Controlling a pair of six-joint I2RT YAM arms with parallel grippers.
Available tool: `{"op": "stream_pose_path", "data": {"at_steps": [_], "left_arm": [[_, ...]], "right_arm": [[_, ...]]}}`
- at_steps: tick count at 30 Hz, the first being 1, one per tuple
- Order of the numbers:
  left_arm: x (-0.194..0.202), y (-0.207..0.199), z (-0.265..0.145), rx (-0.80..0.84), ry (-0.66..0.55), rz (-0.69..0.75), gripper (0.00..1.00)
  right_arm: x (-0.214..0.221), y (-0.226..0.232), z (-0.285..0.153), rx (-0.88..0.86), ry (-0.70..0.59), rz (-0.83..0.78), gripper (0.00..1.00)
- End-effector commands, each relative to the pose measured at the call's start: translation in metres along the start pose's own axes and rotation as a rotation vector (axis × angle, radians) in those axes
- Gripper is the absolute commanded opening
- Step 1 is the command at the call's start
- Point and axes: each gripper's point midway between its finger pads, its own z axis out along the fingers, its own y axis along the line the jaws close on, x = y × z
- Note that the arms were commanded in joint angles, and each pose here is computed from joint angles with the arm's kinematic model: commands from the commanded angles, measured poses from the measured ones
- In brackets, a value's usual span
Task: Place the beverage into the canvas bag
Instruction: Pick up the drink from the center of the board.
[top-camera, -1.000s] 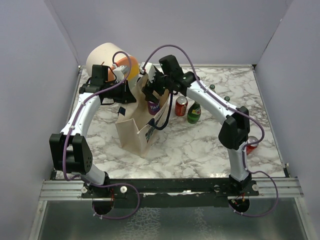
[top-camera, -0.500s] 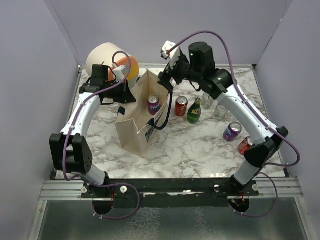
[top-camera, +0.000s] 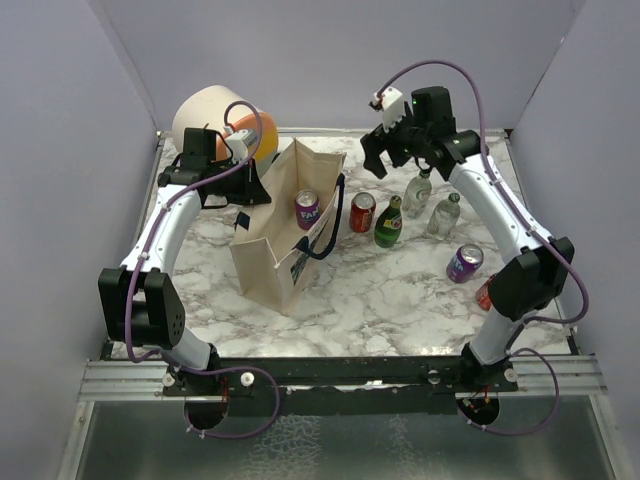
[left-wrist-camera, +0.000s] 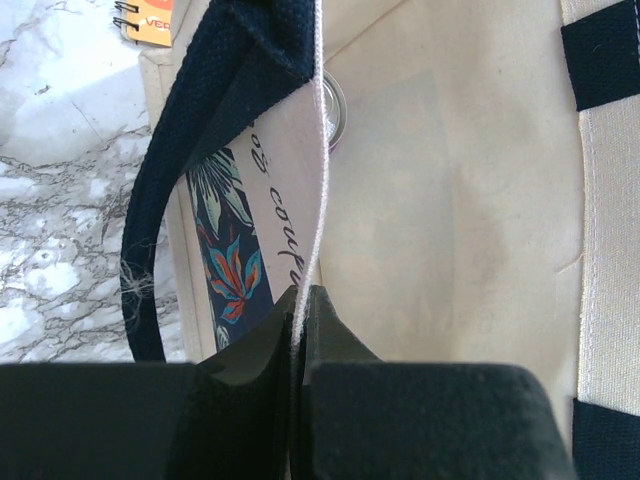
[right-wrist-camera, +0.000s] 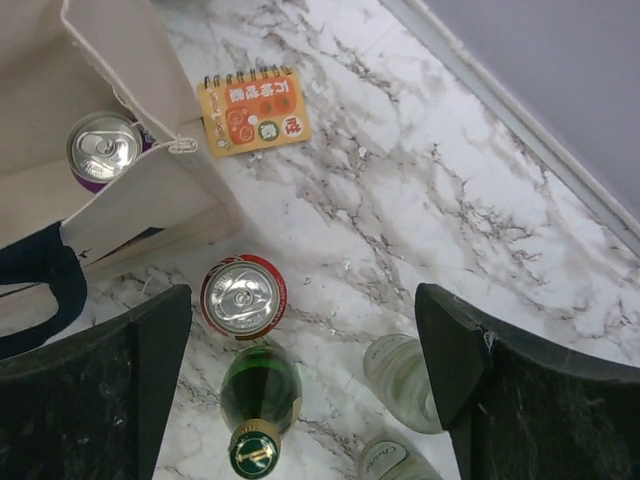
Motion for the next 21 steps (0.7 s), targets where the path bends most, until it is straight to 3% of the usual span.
{"op": "stream_pose_path", "data": {"at_steps": [1,21], "left_arm": [[-0.015,-0.005,-0.01,-0.023,-0.051,0.05,0.0],[-0.014,-0.006,-0.016,-0.042,-0.064,0.08,0.0]], "right_arm": [[0.041,0.022,0.026,-0.109,0.135,0.016,0.94],[0.126,0.067,0.09,-0.358,0.339,0.035,0.97]]}}
